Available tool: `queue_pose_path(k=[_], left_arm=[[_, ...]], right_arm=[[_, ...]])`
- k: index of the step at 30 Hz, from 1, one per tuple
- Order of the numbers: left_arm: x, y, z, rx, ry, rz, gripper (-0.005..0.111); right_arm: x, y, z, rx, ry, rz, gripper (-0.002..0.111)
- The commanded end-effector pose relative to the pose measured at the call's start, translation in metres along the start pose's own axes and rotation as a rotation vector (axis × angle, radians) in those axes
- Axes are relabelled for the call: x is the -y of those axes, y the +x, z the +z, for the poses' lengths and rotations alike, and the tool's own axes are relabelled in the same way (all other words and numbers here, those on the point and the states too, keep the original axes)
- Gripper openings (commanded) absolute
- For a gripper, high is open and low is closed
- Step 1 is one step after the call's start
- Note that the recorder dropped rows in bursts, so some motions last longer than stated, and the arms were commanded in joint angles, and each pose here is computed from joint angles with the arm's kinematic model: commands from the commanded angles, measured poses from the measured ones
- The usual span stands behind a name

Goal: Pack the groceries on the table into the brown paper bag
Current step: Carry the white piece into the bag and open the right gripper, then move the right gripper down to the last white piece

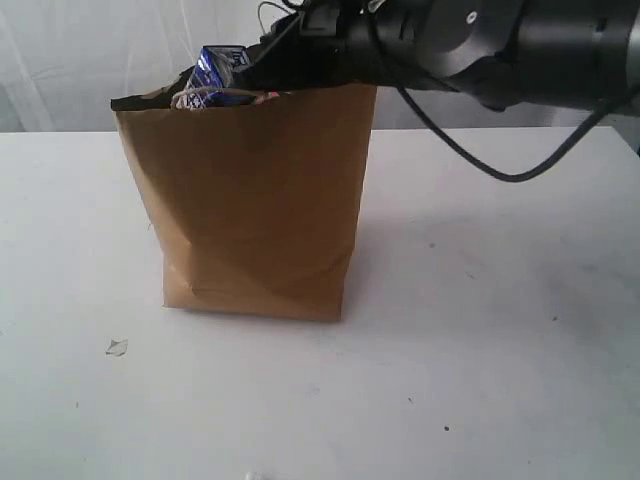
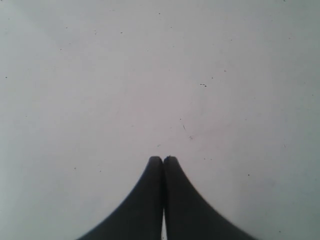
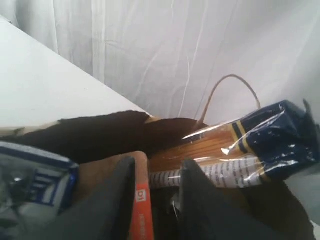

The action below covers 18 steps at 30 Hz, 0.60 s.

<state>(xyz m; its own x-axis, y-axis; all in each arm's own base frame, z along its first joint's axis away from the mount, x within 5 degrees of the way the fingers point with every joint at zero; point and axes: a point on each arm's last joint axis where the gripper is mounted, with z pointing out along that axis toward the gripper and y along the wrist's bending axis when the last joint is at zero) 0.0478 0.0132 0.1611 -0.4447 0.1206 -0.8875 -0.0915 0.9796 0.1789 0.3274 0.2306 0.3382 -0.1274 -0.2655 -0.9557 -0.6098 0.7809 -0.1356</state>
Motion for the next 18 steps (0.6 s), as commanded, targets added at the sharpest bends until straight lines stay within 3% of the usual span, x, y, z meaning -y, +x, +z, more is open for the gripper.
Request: queue_pose_path(k=[1, 5, 8, 13, 18], left_arm=[[0.001, 0.001, 0.000, -0.002, 0.008, -0.002, 0.000], [0.001, 0.001, 0.000, -0.002, 0.008, -0.002, 0.000], [0.001, 0.001, 0.000, -0.002, 0.008, -0.002, 0.000], [0.001, 0.001, 0.000, -0.002, 0.008, -0.002, 0.000], [0.001, 0.001, 0.000, -0.002, 0.008, -0.002, 0.000]], right_arm=[[-0.002, -0.020, -0.029, -0.006, -0.062, -0.082, 0.029], [-0.005, -0.019, -0.047, -0.114, -0.123, -0.266, 0.014], [-0.005, -0.014, -0.060, -0.237, -0.145, -0.282, 0.000], [0.004, 0.004, -0.076, -0.509, -0.066, -0.177, 0.000], [-0.015, 0.052, -0.089, -0.837, -0.173, -0.143, 0.000]])
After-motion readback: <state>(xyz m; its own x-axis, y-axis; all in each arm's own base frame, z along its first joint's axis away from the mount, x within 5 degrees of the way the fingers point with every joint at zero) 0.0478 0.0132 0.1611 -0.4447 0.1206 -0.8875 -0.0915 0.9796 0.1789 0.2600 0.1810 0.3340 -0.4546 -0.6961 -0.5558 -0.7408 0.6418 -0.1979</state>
